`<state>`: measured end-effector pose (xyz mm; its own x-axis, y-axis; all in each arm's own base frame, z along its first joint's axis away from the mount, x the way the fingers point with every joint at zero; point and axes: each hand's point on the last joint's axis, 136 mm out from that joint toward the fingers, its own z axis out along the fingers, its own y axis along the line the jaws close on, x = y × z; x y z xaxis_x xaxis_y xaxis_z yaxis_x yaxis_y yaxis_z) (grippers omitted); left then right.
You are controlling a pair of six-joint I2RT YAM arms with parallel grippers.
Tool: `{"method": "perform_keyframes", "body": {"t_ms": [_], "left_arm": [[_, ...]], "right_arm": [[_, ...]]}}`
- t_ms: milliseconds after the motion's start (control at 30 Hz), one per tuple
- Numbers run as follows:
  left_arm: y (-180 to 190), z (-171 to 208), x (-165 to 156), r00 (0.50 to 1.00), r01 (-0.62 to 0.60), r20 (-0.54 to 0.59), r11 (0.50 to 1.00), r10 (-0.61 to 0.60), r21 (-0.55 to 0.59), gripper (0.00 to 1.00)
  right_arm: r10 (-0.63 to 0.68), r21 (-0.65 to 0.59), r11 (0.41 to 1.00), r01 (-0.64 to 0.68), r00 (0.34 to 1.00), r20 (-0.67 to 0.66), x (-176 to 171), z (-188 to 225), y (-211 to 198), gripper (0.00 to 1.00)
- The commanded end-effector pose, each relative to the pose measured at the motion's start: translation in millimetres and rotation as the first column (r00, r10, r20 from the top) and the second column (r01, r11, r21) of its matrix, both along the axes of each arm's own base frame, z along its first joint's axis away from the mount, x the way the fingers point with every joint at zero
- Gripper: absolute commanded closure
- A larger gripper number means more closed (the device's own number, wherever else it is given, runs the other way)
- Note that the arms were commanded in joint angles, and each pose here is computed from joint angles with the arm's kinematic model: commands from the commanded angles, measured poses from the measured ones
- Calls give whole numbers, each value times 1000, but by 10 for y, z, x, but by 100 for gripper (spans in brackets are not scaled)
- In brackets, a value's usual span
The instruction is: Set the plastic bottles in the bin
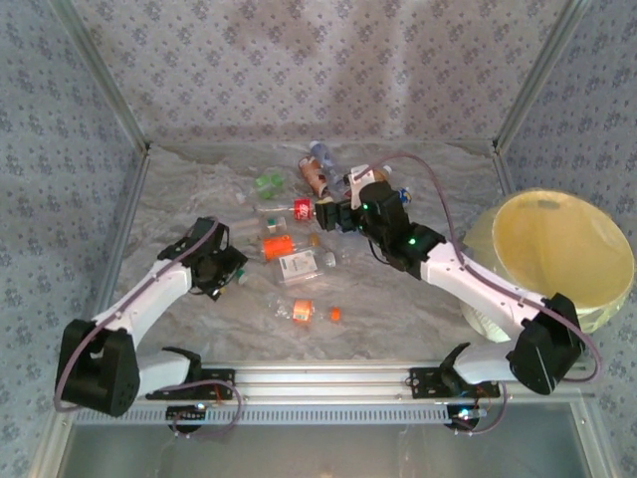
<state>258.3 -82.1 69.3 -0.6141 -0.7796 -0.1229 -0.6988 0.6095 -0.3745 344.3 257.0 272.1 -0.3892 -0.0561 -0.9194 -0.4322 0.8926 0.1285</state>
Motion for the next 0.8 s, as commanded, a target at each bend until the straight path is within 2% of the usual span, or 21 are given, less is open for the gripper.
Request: {"method": "perform_keyframes", "body": {"t_ms": [0, 200, 500, 767], "left_arm": [[40, -54, 264, 987, -155, 30, 987, 156, -39, 27], [-25, -258, 334, 989, -151, -4, 988, 151, -37, 32], [-52, -468, 354, 987, -158, -1, 986, 159, -57, 50], [64, -354, 396, 984, -150, 88, 988, 152, -23, 60]], "right_arm": [[-42, 32, 999, 41, 999, 28, -22, 107, -116, 0], [-64, 13, 998, 63, 998, 21, -71, 69, -217, 0], [-95, 12, 995, 95, 995, 33, -62, 119, -276, 0], [-64, 19, 998, 63, 997, 44, -94, 166, -234, 0]]}}
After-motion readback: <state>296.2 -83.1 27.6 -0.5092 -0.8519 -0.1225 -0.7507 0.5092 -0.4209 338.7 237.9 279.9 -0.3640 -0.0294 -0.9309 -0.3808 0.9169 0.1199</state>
